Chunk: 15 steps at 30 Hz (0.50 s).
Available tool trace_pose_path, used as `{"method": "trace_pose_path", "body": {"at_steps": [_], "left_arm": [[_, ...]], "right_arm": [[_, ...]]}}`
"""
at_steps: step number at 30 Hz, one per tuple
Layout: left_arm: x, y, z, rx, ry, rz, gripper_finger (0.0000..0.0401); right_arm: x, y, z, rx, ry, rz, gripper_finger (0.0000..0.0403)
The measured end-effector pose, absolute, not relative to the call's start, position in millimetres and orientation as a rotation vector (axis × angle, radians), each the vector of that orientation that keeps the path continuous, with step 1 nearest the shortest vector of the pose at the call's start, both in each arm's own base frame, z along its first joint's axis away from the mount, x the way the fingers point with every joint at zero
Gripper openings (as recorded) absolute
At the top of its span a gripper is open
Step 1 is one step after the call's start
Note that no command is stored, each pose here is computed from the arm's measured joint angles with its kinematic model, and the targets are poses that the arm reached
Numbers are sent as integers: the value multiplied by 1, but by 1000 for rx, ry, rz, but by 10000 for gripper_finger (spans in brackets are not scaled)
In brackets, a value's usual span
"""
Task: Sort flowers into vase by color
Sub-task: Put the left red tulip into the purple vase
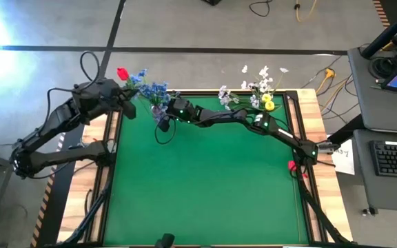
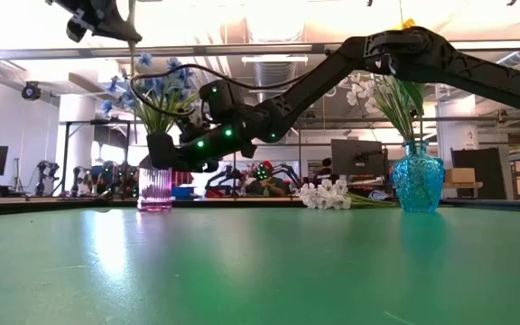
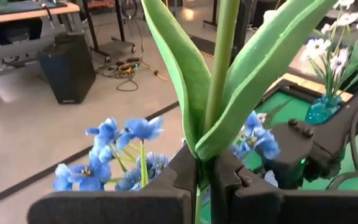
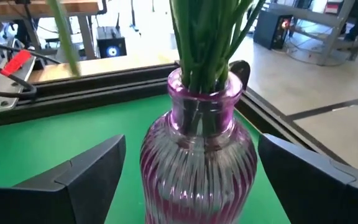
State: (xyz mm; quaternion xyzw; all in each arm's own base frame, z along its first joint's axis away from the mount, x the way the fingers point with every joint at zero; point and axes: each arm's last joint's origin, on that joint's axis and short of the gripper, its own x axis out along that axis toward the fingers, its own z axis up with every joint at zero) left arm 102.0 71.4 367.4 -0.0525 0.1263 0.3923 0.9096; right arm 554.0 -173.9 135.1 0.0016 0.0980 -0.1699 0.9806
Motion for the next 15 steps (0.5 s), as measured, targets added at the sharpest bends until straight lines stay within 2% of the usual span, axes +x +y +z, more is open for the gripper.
{"method": "trace_pose_path", "body": {"at_steps": [15], "left_arm": [[107,75,349,-120,344,812,0]], "right_arm": [[555,-174,137,-25,176,-330,359]]}}
